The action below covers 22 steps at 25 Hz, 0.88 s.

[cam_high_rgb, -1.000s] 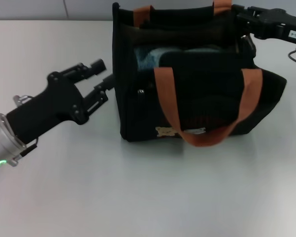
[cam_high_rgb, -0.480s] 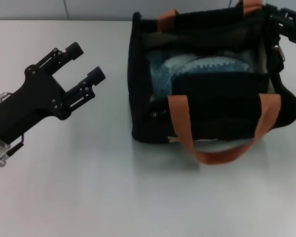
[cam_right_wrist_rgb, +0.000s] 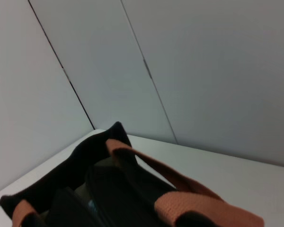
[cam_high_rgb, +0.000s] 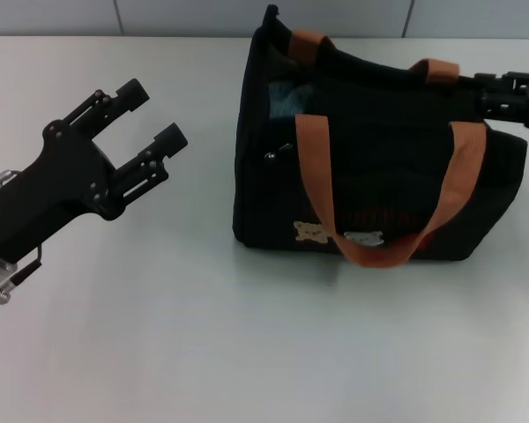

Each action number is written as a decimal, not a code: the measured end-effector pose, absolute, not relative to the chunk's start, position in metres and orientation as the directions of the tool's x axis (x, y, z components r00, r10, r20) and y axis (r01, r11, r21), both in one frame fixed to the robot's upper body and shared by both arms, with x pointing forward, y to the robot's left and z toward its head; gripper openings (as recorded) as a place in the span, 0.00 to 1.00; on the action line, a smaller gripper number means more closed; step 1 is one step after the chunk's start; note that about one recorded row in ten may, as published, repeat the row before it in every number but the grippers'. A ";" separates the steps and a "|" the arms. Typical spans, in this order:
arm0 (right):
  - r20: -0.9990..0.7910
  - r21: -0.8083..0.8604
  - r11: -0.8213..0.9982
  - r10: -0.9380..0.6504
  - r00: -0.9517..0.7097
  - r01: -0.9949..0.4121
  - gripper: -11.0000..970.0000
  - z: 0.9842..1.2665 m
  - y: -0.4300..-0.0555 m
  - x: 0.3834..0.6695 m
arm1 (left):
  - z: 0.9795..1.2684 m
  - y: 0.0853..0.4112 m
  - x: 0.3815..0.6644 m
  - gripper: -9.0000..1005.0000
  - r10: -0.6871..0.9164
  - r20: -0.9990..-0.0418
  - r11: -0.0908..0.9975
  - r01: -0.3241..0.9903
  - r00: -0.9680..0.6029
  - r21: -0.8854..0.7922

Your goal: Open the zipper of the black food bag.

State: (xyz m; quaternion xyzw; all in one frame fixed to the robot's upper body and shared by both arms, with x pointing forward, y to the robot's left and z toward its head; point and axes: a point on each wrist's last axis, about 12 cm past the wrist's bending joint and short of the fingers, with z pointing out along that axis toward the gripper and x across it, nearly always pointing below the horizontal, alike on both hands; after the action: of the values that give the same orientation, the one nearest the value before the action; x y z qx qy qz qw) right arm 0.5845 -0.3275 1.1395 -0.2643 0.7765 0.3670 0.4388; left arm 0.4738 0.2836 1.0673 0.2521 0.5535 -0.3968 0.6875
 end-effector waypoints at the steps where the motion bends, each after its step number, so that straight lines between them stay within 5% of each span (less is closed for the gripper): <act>1: -0.878 0.336 0.592 -0.083 -0.471 -0.732 0.68 1.142 -0.330 0.584 | 1.067 0.284 0.473 0.73 -0.267 -0.961 0.559 0.824 0.073 -0.092; 9: -0.922 0.386 0.561 0.234 -0.307 -0.733 0.68 1.148 -0.354 0.557 | 1.068 0.286 0.468 0.73 -0.278 -0.957 0.550 0.831 0.083 -0.088; 13: -0.922 0.383 0.515 0.271 -0.278 -0.767 0.68 1.147 -0.356 0.545 | 1.070 0.287 0.468 0.73 -0.281 -0.956 0.543 0.835 0.086 -0.085; 18: -0.969 0.243 0.332 0.118 -0.215 -0.911 0.68 1.146 -0.349 0.514 | 1.076 0.292 0.467 0.73 -0.245 -0.967 0.474 0.878 0.066 -0.060; 22: -0.983 0.175 0.118 -0.035 -0.180 -0.977 0.69 1.130 -0.336 0.486 | 1.086 0.299 0.462 0.73 -0.126 -0.992 0.285 0.958 0.023 -0.014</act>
State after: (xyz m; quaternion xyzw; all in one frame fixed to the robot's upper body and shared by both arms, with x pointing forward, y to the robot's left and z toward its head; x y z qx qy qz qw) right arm 0.4862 -0.3359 1.1302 -0.4349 0.5817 0.5016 0.4699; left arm 0.4618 0.2988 1.0859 0.3907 0.5327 -0.4526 0.5990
